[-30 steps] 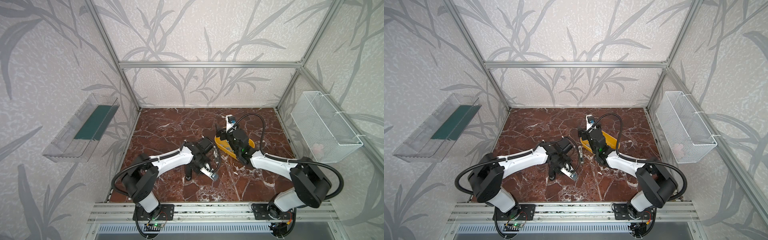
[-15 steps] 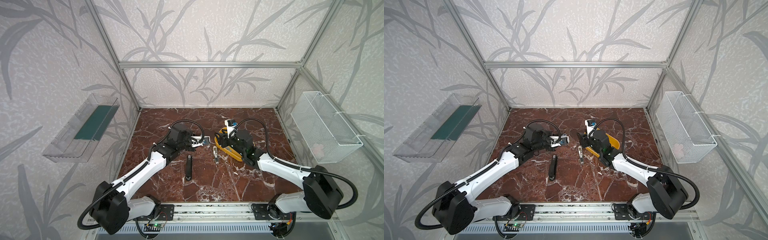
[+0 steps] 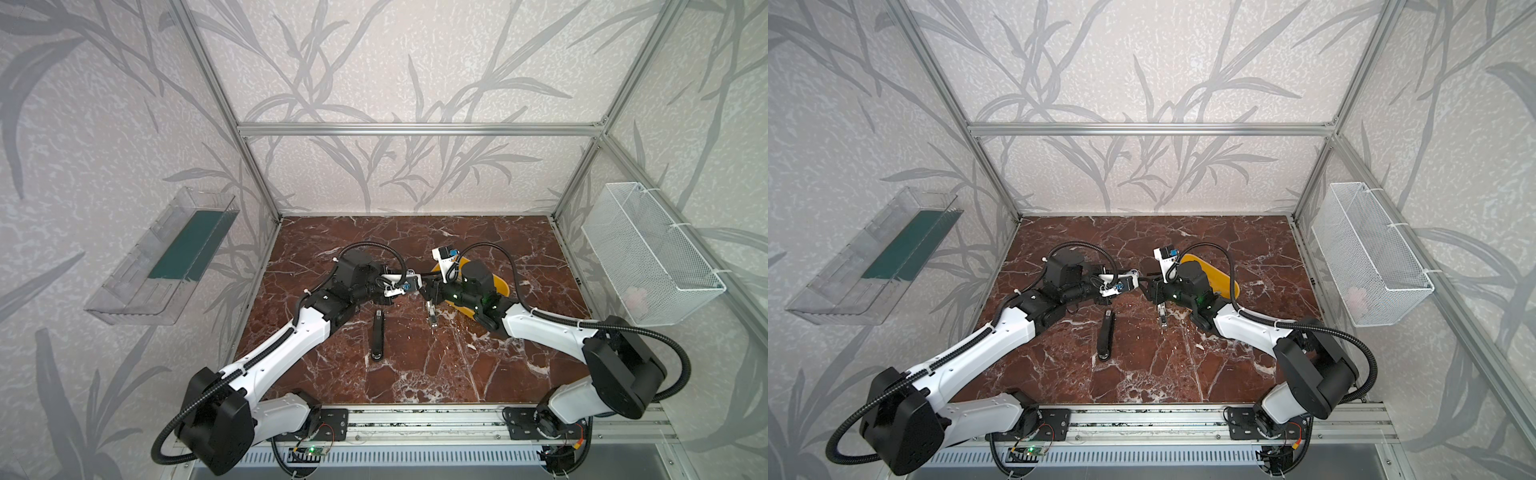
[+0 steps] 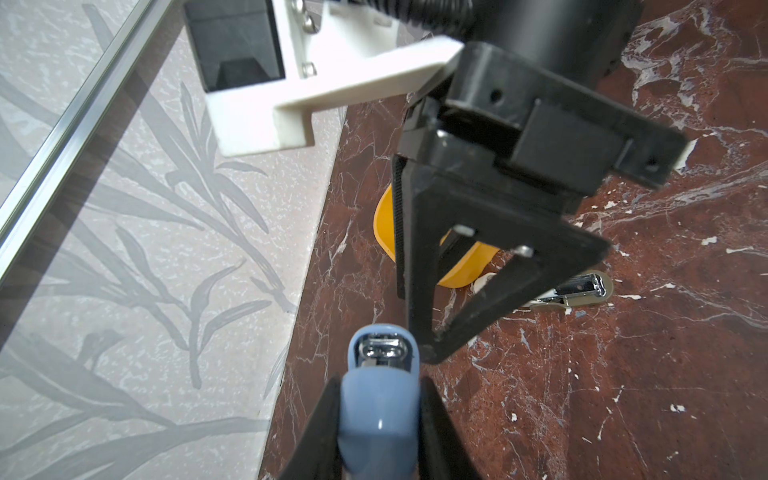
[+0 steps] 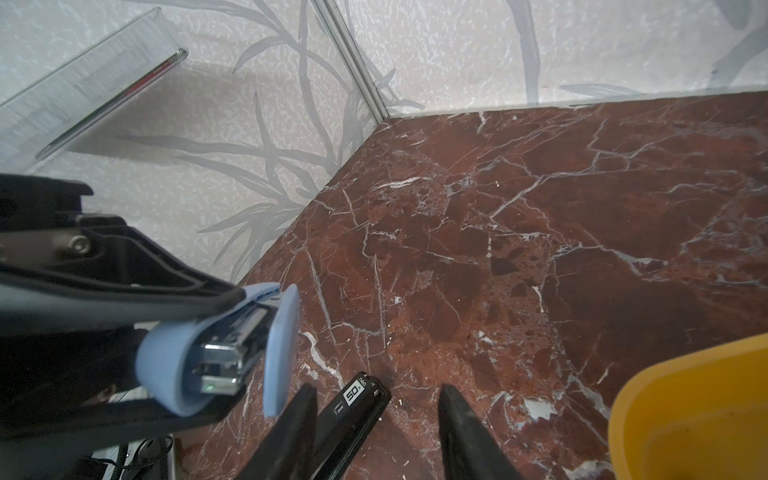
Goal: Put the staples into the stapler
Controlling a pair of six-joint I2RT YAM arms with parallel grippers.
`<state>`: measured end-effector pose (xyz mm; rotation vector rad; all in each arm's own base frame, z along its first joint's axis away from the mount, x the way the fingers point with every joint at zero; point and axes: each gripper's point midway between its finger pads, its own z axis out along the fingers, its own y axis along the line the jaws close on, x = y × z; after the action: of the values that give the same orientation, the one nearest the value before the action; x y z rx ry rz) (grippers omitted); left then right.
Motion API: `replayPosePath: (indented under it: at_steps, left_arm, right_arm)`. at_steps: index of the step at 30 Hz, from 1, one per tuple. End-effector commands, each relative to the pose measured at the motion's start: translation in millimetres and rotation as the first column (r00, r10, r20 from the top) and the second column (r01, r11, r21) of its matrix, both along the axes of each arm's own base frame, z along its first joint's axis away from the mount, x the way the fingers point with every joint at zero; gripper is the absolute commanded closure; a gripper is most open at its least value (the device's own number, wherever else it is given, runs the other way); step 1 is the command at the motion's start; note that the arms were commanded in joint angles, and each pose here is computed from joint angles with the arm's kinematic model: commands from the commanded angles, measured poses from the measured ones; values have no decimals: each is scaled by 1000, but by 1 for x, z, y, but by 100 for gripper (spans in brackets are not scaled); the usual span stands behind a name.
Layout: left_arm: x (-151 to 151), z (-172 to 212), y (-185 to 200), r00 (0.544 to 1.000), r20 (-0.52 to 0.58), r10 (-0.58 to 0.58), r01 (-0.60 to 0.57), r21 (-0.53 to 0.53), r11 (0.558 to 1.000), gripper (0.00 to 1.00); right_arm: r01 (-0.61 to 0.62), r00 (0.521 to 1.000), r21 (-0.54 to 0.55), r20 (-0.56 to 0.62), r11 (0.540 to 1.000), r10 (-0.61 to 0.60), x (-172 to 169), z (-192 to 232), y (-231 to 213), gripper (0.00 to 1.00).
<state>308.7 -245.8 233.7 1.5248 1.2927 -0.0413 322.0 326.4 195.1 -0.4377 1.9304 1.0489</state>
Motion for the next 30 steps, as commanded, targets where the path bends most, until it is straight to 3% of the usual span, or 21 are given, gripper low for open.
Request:
replayPosePath:
  at_steps: [1,9,16,21,30]
  left_arm:
    - [-3,-1,0,1000,3,-22,22,19,1000,100]
    - [11,-9,9,999,22,48,-49,70,996,100]
    - [-21,-17,-6,990,0,-141,140,79,987,100]
    - [-17,-7,-6,992,21,-123,122,58,991,100]
    - [-3,24,-5,1000,25,-4,6,-79,997,100]
  right_arm:
    - [-13,998,63,55,998,9,2,30,7,52]
    - [-16,995,82,96,997,8,-8,43,-2,49]
    - [-32,997,77,77,997,27,-4,39,7,49]
    - [7,998,53,60,999,-10,6,26,7,51]
    - [29,999,40,12,999,-30,12,6,9,56]
